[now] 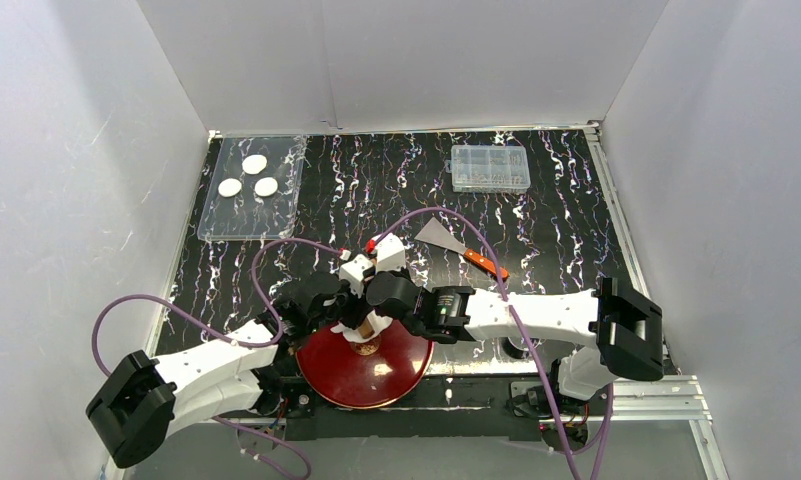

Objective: Roll out the dumpling wrappers from the dough
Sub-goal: Flatten out the dough on the work surface.

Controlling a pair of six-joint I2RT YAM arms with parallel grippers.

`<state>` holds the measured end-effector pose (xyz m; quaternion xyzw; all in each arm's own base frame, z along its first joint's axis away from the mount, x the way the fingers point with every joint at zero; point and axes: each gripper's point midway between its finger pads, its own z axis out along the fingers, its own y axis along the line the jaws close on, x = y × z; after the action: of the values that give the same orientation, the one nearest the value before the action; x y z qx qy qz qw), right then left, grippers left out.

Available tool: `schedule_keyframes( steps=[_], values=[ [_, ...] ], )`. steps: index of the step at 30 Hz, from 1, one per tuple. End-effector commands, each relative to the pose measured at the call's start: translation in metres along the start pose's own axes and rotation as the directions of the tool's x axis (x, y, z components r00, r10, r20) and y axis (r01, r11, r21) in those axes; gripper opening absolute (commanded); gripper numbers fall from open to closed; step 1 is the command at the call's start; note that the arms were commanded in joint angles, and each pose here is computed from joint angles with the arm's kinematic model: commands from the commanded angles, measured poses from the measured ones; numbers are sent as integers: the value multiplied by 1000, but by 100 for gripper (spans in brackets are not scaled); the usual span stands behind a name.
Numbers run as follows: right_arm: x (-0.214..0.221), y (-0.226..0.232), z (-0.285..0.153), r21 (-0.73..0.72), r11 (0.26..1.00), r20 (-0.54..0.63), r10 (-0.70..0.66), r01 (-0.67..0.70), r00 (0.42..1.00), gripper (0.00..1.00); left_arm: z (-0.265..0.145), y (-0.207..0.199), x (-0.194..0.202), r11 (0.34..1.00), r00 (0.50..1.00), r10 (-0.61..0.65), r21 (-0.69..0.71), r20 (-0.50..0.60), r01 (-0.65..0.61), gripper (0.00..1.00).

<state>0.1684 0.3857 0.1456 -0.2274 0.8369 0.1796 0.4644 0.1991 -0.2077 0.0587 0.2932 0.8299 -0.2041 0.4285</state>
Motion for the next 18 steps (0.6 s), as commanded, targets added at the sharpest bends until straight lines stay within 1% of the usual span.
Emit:
schedule_keyframes(
  steps=[1, 2, 3, 5, 6, 8, 12, 15, 18],
  values=[
    [70, 97, -46, -426, 905, -236, -136, 24, 962, 1, -1, 35, -27, 984, 994, -69, -156, 84, 82, 0],
    [68, 98, -46, -431, 902, -229, -138, 27, 964, 1, -1, 34, -33, 986, 994, -59, -150, 94, 73, 0],
    [68, 99, -46, -434, 900, -229, -142, 30, 963, 1, -1, 36, -32, 985, 996, -52, -161, 78, 64, 0],
    [73, 101, -45, -436, 899, -244, -151, 31, 958, 1, -4, 51, -24, 967, 997, -51, -245, 49, 62, 0],
    [75, 101, -45, -434, 900, -256, -153, 27, 954, 1, -5, 55, -19, 962, 997, -68, -264, 37, 76, 0],
    [79, 100, -47, -429, 903, -263, -151, 25, 953, 1, -3, 56, -6, 960, 993, -115, -258, 10, 114, 0],
    [89, 100, -45, -437, 899, -267, -140, 10, 953, 1, -7, 50, 18, 943, 973, -226, -258, -37, 210, 0],
    [94, 103, -42, -437, 899, -286, -148, 9, 947, 1, -7, 51, 15, 948, 979, -203, -253, -8, 195, 0],
    [87, 107, -42, -448, 894, -266, -168, 33, 949, 1, -5, 52, 3, 959, 988, -154, -241, 9, 151, 0]
  ],
)
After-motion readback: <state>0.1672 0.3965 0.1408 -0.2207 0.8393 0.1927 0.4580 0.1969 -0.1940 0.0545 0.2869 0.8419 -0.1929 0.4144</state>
